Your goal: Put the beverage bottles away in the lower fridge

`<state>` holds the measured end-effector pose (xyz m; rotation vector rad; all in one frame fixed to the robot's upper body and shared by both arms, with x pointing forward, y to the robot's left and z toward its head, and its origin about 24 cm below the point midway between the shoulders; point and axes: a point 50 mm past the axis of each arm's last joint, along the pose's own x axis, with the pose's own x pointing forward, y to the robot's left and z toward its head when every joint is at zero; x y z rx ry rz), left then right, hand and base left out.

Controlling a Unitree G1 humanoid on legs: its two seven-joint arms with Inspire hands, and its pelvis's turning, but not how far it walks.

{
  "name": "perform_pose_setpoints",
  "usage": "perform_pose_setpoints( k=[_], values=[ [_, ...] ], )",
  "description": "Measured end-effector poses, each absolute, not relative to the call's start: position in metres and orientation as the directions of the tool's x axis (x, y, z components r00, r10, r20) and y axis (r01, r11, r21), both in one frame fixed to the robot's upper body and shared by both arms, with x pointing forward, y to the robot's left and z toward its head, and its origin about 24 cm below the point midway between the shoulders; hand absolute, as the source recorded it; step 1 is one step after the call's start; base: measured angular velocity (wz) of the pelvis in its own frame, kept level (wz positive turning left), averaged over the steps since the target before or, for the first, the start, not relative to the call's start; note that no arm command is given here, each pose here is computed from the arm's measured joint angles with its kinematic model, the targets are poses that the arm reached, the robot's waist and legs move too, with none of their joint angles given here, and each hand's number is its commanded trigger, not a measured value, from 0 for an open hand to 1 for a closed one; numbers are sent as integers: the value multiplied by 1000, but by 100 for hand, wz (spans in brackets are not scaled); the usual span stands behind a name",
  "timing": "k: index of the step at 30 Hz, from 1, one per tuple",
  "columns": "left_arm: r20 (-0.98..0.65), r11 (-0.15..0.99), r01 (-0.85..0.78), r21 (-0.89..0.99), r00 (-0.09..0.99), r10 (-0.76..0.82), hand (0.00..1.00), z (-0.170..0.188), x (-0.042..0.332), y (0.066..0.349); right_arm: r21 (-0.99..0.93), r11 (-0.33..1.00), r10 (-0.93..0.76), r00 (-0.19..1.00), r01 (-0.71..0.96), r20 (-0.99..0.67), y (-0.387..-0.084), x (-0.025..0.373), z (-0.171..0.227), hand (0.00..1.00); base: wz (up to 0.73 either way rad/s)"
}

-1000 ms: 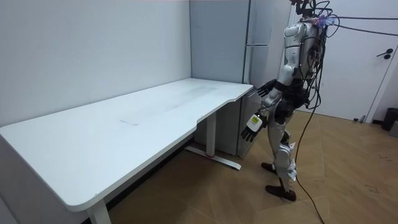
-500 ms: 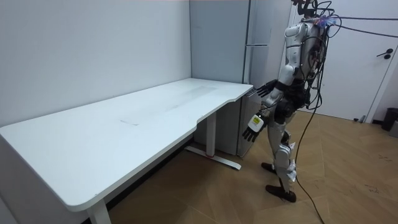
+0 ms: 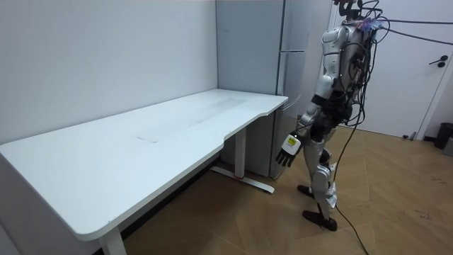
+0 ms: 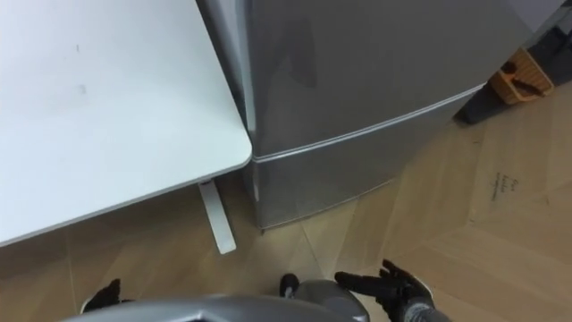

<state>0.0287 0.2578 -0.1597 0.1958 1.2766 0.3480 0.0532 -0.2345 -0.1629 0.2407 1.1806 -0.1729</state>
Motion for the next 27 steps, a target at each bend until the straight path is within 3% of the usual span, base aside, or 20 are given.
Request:
perform_pose_setpoints(
  k=[11, 27],
  values=[
    [-910, 901, -193, 388, 73, 407, 0, -162, -5, 264, 72, 945, -21, 279, 319, -960, -237, 42, -167, 0, 14],
    [-926, 926, -56, 374, 39, 376, 0, -163, -10, 259, 48, 950, -33, 253, 307, -967, -240, 42, -167, 0, 27]
  ],
)
